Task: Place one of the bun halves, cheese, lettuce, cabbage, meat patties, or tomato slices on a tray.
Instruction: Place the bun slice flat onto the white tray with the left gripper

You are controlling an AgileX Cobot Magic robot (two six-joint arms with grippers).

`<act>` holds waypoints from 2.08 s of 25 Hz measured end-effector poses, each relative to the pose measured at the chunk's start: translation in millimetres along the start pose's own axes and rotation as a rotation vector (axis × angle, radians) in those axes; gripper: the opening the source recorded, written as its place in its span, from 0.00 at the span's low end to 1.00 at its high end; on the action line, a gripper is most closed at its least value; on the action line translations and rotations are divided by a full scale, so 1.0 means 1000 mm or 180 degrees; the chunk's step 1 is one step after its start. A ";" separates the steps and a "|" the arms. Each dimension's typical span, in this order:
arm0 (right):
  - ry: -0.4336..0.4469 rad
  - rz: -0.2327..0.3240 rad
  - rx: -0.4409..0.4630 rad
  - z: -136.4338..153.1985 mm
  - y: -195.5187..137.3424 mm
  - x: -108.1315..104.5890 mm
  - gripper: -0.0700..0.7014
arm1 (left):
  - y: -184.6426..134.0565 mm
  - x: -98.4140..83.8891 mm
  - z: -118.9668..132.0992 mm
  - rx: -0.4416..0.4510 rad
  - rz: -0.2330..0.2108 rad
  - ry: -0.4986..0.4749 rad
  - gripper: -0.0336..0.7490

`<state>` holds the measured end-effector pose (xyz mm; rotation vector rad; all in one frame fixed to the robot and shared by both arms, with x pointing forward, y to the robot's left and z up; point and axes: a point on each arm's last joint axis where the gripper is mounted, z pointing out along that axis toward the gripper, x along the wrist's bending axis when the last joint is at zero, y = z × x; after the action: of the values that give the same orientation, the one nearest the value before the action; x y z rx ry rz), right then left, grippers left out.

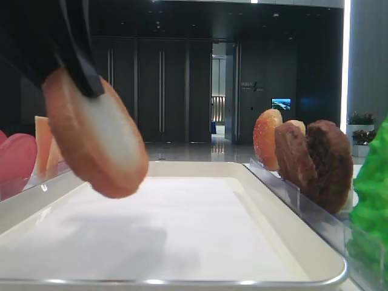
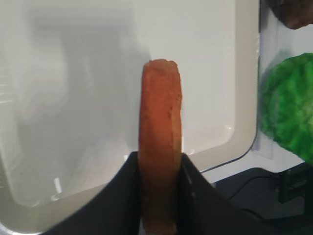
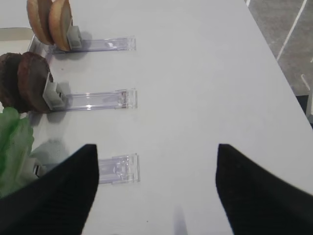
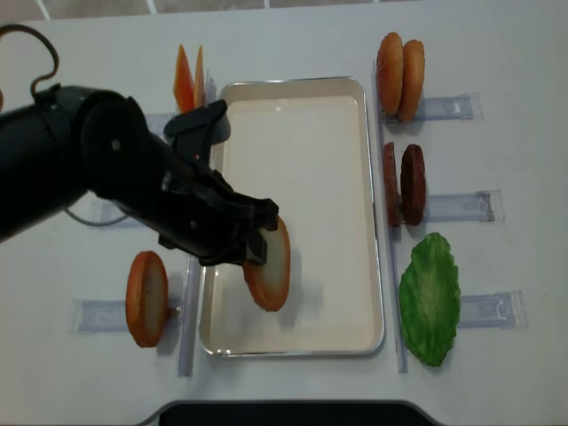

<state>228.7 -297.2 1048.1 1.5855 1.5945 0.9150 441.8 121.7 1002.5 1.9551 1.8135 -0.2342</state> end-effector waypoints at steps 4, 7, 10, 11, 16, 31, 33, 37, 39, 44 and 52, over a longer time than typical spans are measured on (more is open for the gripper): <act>0.0000 0.0000 0.0000 0.000 0.000 0.000 0.72 | -0.003 0.006 0.009 -0.0103 -0.0049 -0.0334 0.22; 0.0000 0.0000 0.0000 0.000 0.000 0.000 0.72 | -0.003 0.012 0.011 -0.0149 -0.0105 -0.0500 0.22; 0.0000 0.0000 0.0000 0.000 0.000 0.000 0.72 | 0.000 0.018 0.011 -0.0215 -0.0160 -0.0632 0.22; 0.0000 0.0000 0.0000 0.000 0.000 0.000 0.72 | 0.001 0.019 0.011 -0.0232 -0.0166 -0.0658 0.22; 0.0000 0.0000 0.0000 0.000 0.000 0.000 0.72 | 0.003 0.025 0.016 -0.0133 -0.0150 -0.0657 0.22; 0.0000 0.0000 0.0000 0.000 0.000 0.000 0.70 | 0.005 0.032 0.054 0.0153 -0.0177 -0.0724 0.22; 0.0000 0.0000 0.0000 0.000 0.000 0.000 0.70 | 0.005 0.033 0.057 0.0177 -0.0174 -0.0716 0.22; 0.0000 0.0000 0.0000 0.000 0.000 0.000 0.70 | 0.005 0.035 0.062 0.0224 -0.0206 -0.0699 0.22; 0.0000 0.0000 0.0000 0.000 0.000 0.000 0.70 | 0.005 0.035 0.063 0.0231 -0.0219 -0.0700 0.22; 0.0000 0.0000 0.0000 0.000 0.000 0.000 0.70 | 0.004 0.036 0.065 0.0246 -0.0230 -0.0689 0.22; 0.0000 0.0000 0.0000 0.000 0.000 0.000 0.70 | 0.004 0.036 0.065 0.0246 -0.0232 -0.0690 0.35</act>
<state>228.7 -297.2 1048.1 1.5855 1.5945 0.9150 462.2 124.9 930.8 1.8364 1.7579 -0.5262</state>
